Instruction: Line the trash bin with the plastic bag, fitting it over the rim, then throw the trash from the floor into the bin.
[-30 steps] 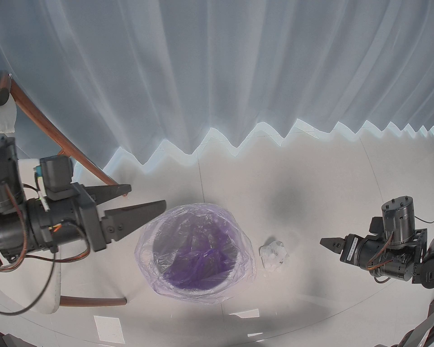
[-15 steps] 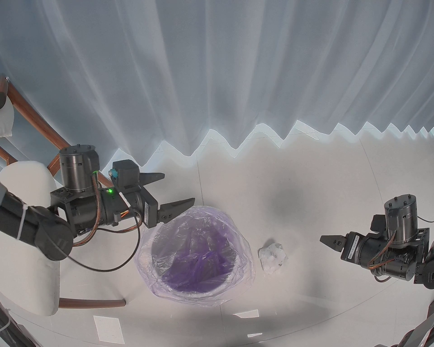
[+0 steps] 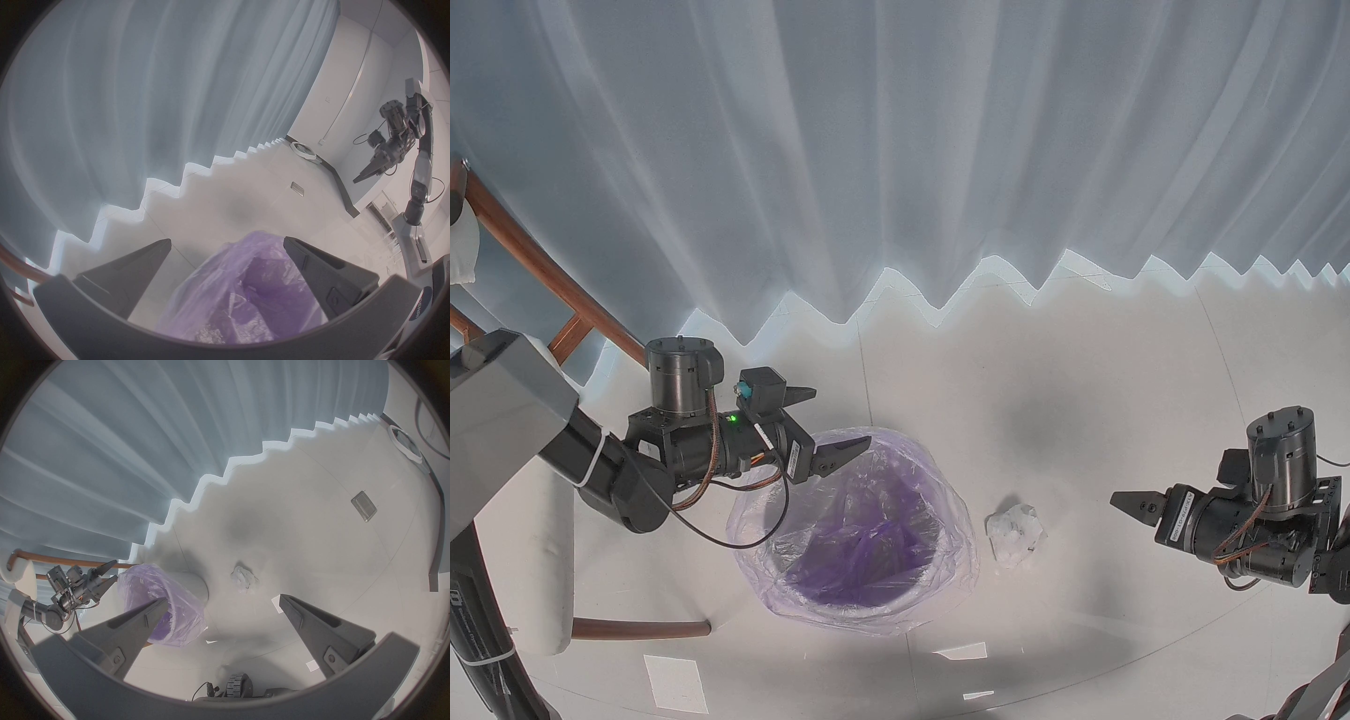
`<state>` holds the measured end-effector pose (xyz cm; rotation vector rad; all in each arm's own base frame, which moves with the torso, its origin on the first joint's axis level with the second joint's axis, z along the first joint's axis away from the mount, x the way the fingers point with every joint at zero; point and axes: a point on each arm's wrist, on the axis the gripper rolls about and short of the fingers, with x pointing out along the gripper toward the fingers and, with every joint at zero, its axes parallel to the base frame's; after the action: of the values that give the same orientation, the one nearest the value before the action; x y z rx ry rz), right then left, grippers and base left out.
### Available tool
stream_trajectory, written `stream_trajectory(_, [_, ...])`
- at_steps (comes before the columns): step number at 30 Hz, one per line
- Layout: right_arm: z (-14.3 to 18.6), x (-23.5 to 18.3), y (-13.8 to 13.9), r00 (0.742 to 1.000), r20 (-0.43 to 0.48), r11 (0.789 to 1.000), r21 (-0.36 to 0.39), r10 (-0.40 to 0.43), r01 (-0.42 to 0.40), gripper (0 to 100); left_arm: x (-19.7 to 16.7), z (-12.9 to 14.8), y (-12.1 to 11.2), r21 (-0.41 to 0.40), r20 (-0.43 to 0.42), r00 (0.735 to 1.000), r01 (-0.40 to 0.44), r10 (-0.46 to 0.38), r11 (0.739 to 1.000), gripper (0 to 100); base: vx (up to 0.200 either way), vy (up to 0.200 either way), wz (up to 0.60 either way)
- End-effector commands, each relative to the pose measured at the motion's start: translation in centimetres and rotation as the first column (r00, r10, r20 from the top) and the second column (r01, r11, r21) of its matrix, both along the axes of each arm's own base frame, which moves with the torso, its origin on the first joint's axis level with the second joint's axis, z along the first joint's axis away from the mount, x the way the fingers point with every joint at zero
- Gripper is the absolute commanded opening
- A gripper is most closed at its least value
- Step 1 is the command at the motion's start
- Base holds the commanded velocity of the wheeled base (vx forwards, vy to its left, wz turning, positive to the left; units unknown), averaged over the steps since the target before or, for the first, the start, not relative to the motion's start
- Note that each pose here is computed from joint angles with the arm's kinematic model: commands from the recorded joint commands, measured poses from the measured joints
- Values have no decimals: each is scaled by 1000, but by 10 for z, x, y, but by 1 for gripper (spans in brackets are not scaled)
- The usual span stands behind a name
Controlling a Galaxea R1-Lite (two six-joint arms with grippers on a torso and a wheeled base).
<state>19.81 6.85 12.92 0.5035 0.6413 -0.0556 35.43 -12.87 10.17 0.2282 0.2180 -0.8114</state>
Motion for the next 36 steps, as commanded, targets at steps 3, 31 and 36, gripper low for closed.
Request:
stream_trajectory(3, [-3,3,2,1000,-14,1000,-4,2,-2,100,15,-16,-1,7,-21,1000,-4,4,1000,100,0,0,0])
stream_trajectory(31, [-9,5,2,999,-37,1000,-9,-1,0,100,56,-1,-20,-101,-147,989,-49,33,994,0,0,0,0])
stream_trajectory(36, [-9,2,1,999,-36,1000,-5,-3,3,100,73,-21,-21,-87,-181,983,-61,44,994,0,0,0,0])
